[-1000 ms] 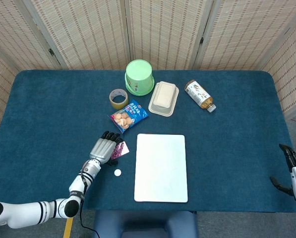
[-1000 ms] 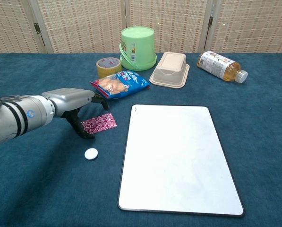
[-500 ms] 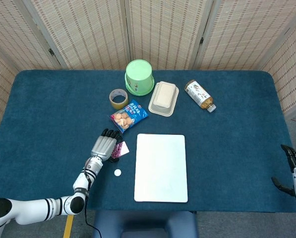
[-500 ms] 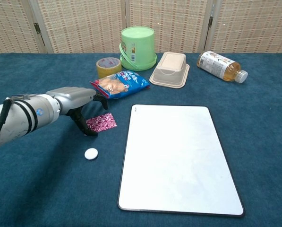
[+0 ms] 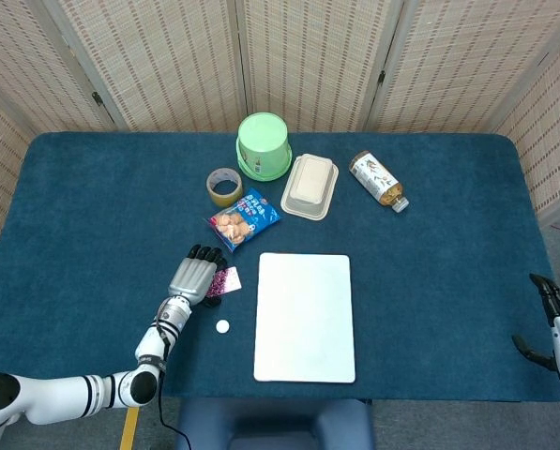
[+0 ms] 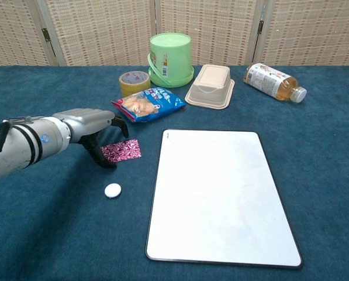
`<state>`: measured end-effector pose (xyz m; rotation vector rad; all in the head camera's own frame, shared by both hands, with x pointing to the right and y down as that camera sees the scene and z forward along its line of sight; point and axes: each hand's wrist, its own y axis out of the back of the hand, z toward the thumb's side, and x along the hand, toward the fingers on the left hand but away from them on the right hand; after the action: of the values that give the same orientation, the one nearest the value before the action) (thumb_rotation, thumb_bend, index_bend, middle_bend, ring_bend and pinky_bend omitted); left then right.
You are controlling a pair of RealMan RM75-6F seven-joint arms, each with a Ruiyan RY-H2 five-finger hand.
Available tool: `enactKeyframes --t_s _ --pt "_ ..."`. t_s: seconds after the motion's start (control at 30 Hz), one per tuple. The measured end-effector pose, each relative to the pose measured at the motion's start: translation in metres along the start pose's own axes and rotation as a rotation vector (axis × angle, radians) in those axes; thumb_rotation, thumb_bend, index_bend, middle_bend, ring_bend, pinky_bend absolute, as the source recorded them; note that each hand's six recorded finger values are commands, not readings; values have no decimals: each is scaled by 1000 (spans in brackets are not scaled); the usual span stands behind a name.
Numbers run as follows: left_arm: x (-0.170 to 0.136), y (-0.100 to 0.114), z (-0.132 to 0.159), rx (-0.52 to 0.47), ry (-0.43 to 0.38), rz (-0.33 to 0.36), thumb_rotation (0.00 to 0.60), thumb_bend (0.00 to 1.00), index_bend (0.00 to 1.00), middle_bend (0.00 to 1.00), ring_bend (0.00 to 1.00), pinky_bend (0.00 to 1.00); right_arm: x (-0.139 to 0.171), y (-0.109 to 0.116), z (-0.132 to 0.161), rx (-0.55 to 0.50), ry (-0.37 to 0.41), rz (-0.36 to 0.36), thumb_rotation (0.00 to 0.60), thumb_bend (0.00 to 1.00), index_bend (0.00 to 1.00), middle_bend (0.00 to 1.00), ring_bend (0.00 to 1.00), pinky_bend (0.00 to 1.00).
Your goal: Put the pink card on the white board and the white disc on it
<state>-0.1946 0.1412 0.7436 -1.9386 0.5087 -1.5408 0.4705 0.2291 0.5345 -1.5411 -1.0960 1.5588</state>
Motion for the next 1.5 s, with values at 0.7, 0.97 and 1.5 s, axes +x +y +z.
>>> enactKeyframes --t_s 0.7,0.97,1.5 --pt "4 -2 -4 10 29 -8 600 278 355 121 104 0 2 1 -2 -4 -6 -2 600 245 83 141 206 159" --pt "3 -3 -1 14 16 2 600 291 392 121 105 0 0 1 -1 -3 -3 -1 600 245 84 141 206 159" --pt "1 -2 2 14 -14 28 600 308 453 131 115 0 2 1 -1 -3 -10 0 600 246 86 141 206 159"
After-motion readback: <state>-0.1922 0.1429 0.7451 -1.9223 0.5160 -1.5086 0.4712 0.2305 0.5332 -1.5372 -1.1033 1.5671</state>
